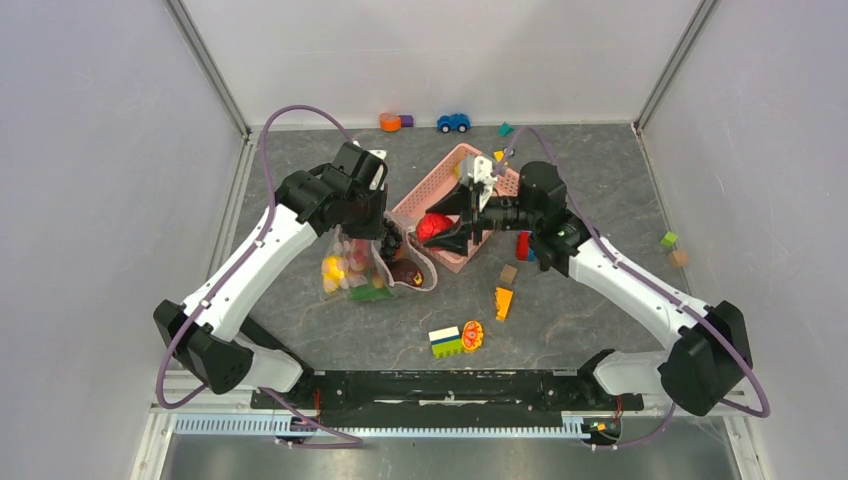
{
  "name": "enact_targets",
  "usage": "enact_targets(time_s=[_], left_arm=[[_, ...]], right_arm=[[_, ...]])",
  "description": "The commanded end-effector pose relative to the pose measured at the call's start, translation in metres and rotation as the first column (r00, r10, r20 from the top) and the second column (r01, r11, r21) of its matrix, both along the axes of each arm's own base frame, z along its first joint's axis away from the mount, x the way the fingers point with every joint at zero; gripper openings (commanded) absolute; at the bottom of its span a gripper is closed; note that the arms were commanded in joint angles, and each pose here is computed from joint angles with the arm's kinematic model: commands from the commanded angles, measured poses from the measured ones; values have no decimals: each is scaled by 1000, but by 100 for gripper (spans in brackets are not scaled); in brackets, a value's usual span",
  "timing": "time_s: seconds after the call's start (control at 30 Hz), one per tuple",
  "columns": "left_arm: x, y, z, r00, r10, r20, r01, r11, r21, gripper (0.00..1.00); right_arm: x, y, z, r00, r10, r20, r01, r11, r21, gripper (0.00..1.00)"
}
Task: Place the food in the zip-top bag and seal the zipper
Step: Place the fake fruit in the zipper food storage bag.
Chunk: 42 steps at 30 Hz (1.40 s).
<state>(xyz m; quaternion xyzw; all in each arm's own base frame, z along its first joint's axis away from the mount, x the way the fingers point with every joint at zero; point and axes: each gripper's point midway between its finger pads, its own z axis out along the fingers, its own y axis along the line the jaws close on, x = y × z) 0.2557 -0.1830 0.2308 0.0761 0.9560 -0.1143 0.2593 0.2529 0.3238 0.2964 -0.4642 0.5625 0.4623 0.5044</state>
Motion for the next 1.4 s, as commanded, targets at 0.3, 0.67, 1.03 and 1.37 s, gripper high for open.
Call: enact_targets(time_s=[0.3,0.67,1.03,1.37], left_arm=[[3,-8,14,997,-46,55,49,997,-63,2],[-1,-12,17,996,-69,53,74,993,-89,2],[-8,-27,19,990,-135,30,139,977,-165,2],[-13,-34,32,985,-165,50,172,946,-276,2]], right_arm=[[-43,58,-15,960,203,195,-177,974,-142,39],[27,61,-49,988,-116,102,140,950,-279,40],[71,42,-47,876,-477,67,480,853,-204,47],[66,46,-49,856,-515,43,514,839,-177,65]])
